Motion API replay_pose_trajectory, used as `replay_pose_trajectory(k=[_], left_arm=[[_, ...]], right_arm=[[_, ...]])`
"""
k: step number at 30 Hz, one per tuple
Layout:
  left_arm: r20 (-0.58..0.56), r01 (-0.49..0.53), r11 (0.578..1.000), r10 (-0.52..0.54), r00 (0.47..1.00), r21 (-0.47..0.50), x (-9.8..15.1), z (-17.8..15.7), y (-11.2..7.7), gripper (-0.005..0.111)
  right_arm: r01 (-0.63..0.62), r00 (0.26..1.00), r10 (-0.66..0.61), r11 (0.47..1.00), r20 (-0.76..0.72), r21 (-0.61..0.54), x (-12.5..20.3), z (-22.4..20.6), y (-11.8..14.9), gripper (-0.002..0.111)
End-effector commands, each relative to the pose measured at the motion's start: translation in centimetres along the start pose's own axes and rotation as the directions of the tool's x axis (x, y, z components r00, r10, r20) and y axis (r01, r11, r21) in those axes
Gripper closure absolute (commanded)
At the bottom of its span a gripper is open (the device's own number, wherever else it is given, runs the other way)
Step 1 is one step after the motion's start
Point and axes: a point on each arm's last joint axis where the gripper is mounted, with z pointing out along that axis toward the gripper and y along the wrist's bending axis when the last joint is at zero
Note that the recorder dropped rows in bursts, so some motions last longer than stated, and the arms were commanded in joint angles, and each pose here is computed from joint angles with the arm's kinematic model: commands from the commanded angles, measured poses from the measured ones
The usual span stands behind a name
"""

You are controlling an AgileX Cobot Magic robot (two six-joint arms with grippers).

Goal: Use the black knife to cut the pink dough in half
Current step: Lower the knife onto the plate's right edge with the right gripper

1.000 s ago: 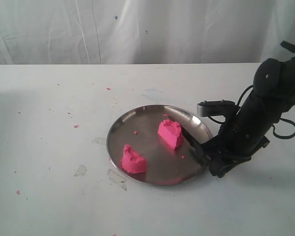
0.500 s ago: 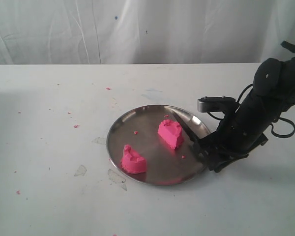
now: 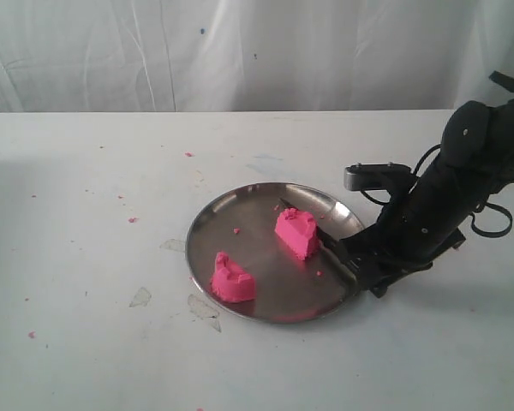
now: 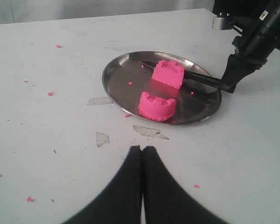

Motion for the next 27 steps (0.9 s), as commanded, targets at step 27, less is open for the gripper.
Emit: replay_pose_trajectory(k=[27], left_arm=[[0.009,0.012,1.000,-0.012,1.000,0.008,0.0,-0.1,-0.1,0.107]], right_arm=[[-0.005,0.967,-0.023,0.994,0.253,0.110,-2.2,-0.6,-0.9,0.079]])
